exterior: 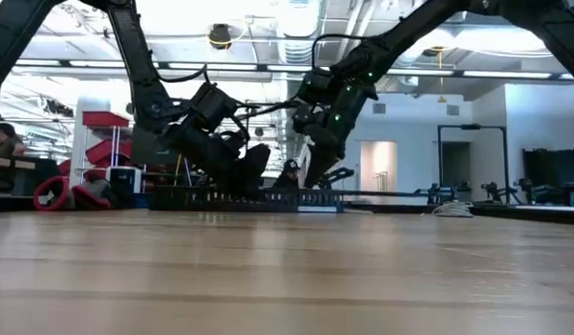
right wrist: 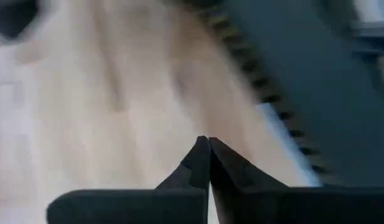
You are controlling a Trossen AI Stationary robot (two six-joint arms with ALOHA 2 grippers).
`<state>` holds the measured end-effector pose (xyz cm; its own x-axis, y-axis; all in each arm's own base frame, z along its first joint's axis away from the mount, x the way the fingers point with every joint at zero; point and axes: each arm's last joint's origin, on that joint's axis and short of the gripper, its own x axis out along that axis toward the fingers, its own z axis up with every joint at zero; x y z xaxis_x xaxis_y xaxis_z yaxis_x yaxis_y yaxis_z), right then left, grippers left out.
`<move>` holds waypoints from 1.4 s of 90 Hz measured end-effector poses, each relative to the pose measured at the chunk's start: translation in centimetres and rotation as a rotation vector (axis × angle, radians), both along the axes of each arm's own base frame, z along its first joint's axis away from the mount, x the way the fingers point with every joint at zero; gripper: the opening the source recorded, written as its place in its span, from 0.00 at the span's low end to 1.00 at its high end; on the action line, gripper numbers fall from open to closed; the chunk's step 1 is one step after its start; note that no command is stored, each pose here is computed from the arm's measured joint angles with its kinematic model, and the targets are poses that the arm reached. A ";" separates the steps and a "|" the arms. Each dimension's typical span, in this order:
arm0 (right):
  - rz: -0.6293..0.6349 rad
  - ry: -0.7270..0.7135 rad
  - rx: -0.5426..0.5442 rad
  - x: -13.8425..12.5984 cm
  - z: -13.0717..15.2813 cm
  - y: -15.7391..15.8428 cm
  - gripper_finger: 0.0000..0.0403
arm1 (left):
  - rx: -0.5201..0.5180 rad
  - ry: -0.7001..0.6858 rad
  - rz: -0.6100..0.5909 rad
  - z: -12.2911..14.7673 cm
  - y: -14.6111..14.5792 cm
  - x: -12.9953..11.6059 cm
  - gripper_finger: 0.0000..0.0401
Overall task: Ziptie cables
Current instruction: Close the black cable duct
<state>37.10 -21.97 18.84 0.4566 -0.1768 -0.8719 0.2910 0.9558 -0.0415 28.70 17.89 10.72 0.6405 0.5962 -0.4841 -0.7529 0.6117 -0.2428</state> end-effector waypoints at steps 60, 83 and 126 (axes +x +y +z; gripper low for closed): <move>-0.103 -0.032 -0.058 -1.0 -3.0 -5.0 0.00 | -0.012 0.001 -0.016 -0.1 0.0 0.0 0.00; -0.039 -0.041 -0.086 0.1 -2.8 -4.0 0.00 | -0.021 -0.002 -0.014 -0.1 0.0 -0.1 0.00; -0.015 -0.047 -0.039 0.2 -2.4 -4.0 0.00 | 0.017 -0.033 -0.115 4.1 -0.9 -0.5 0.00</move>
<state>37.30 -25.94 16.39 0.4938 -0.2171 -0.8420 0.3076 0.9493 -0.0644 28.22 17.00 14.81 0.7205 0.5256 -0.4523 -0.6692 0.6980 -0.2549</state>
